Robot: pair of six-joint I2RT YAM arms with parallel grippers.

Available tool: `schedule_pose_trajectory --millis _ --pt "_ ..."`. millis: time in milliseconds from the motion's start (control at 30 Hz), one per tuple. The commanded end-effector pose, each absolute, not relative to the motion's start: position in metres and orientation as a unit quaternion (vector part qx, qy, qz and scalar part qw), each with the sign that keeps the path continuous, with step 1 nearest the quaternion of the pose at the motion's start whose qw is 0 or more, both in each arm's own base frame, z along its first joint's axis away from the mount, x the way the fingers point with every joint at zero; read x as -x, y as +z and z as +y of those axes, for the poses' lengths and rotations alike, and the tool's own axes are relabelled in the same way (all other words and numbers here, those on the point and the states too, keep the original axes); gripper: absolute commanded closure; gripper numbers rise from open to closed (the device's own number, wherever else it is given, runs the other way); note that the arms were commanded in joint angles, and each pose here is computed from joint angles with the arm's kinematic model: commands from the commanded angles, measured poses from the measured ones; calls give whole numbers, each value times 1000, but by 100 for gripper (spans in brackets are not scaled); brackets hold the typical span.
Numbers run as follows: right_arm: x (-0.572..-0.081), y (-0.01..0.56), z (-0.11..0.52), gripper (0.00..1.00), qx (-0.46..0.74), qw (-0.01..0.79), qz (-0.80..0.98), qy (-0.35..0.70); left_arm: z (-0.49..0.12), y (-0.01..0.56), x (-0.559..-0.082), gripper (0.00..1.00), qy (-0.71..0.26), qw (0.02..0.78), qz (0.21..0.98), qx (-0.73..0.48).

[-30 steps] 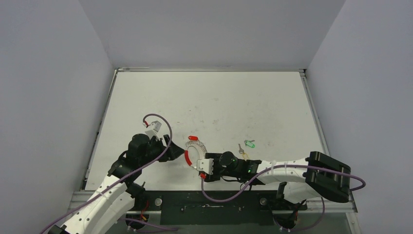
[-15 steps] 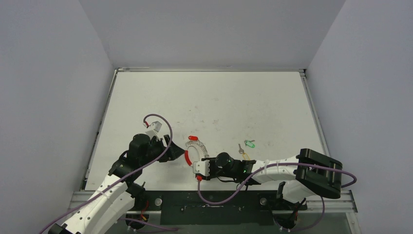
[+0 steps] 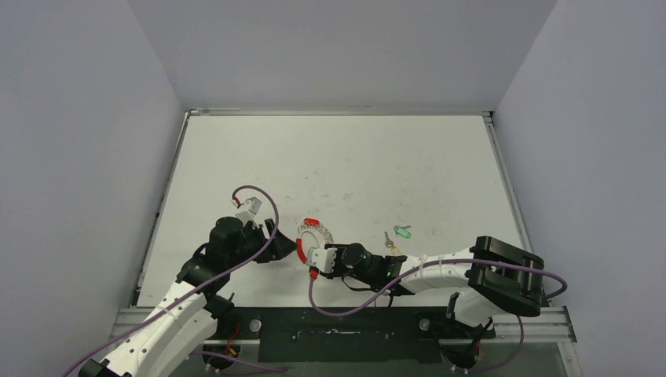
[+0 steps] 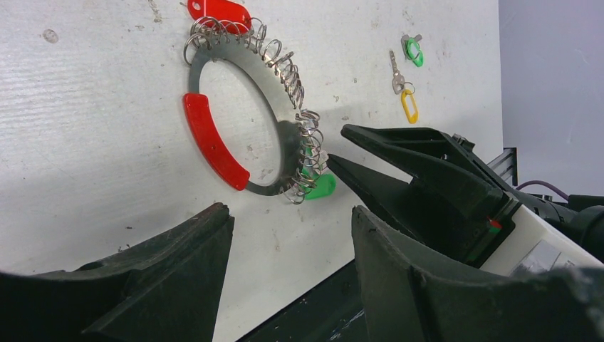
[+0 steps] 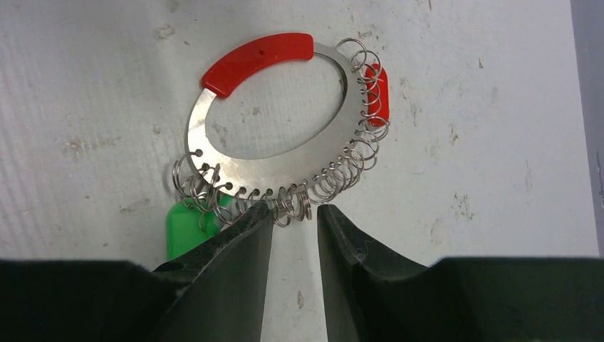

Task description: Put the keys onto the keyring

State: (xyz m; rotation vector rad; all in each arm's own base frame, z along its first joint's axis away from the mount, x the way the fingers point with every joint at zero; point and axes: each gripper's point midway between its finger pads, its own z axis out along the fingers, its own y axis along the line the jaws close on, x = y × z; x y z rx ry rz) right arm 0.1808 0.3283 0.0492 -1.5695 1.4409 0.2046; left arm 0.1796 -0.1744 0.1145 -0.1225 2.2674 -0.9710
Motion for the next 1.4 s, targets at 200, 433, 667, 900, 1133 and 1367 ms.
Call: schedule_pose_trajectory --millis 200,433,667,900,1133,1367 --pt "-183 80 340 67 606 518 591 123 -179 120 -184 40 -387 336 857 51" --pt "-163 82 360 53 621 493 578 193 -181 116 -184 40 -392 328 858 56" --pt "-171 71 361 52 615 476 605 173 -182 114 -183 40 -393 323 859 57" --pt "-191 64 340 49 591 476 639 125 -181 111 -181 40 -392 319 861 58" --pt "-188 67 322 45 622 482 607 110 -182 108 -181 40 -392 315 862 60" --pt "-171 58 321 47 693 461 542 119 -183 106 -181 40 -396 312 861 63"
